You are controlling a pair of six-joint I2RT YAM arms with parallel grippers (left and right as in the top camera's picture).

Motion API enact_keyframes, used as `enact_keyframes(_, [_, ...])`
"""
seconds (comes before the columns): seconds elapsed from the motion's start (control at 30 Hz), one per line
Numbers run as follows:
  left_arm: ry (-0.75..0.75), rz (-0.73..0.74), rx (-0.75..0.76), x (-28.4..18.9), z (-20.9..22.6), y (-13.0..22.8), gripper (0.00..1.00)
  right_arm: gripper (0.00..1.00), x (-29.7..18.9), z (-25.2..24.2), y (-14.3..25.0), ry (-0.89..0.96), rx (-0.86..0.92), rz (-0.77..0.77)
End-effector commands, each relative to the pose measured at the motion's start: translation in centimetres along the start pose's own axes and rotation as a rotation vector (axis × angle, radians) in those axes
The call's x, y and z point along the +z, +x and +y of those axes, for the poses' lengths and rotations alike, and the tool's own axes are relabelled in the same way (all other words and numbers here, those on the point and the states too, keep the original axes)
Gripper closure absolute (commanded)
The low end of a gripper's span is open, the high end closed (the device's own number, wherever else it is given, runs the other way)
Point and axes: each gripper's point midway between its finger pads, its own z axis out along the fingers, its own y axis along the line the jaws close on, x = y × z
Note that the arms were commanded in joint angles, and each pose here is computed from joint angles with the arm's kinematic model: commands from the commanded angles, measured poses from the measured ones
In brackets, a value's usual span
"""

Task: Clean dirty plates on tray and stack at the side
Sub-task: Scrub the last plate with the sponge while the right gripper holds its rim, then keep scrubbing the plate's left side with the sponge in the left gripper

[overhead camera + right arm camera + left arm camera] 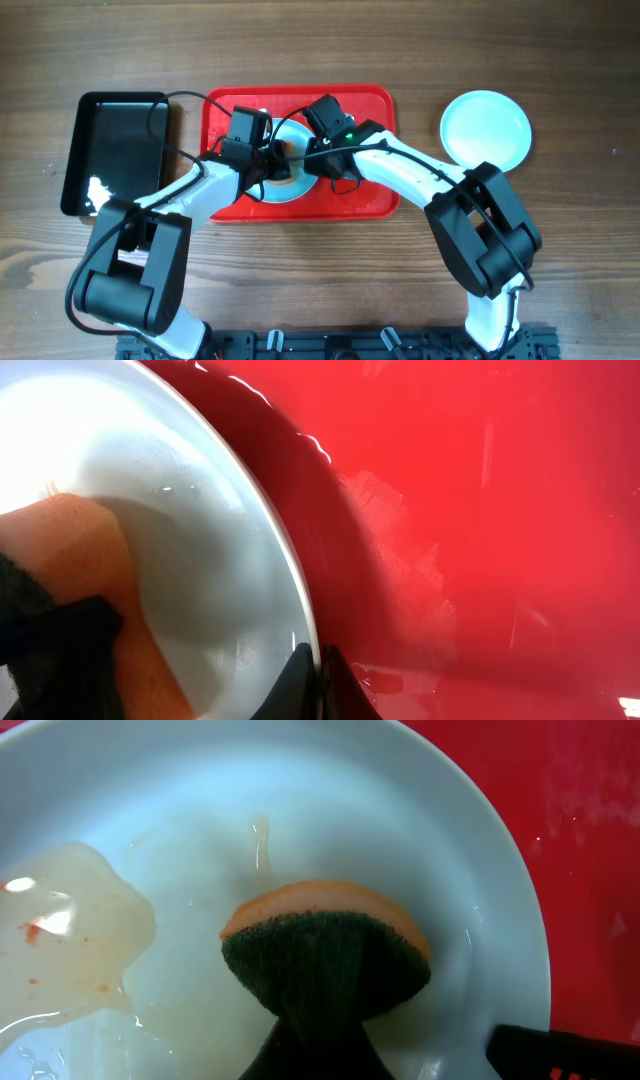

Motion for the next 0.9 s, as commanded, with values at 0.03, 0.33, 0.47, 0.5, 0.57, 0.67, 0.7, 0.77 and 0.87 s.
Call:
enact_keyframes(0.03, [-0.279,-0.091,0.008,-0.1,5.0,-1.0,0.96,0.96,0.2,-0.5,0.0,0.020,-0.015,0.003])
enact_keyframes(0.33, [-0.551,-0.145,-0.074,-1.8,15.2,-3.4,0.96,0.96,0.1,-0.5,0.1,0.019,-0.017,0.006])
enact_keyframes(0.47, [-0.523,-0.236,-0.089,-4.5,14.2,-5.7,0.96,0.96,0.1,-0.8,-0.1,0.037,-0.007,-0.004])
enact_keyframes(0.5, [-0.505,-0.271,-0.082,-5.7,13.2,-6.5,0.96,0.96,0.1,-1.0,-0.1,0.043,0.001,-0.004])
enact_keyframes(0.57, [-0.454,-0.368,-0.068,-8.7,10.9,-8.4,0.96,0.96,0.1,-1.3,-0.3,0.048,0.018,-0.003])
enact_keyframes(0.67, [-0.372,-0.471,-0.064,-12.6,8.2,-9.9,0.96,0.96,0.1,-1.4,-0.3,0.048,0.020,-0.004])
enact_keyframes(0.7, [-0.325,-0.475,-0.055,-13.1,7.2,-10.0,0.96,0.96,0.1,-1.3,-0.3,0.046,0.019,-0.004])
enact_keyframes(0.77, [-0.251,-0.444,-0.043,-13.2,5.9,-9.4,0.96,0.96,0.1,0.3,-0.2,-0.034,-0.048,0.015])
enact_keyframes(0.87, [-0.332,-0.445,-0.056,-13.4,7.3,-9.1,0.96,0.85,-0.3,3.7,-0.6,-0.204,-0.185,0.010])
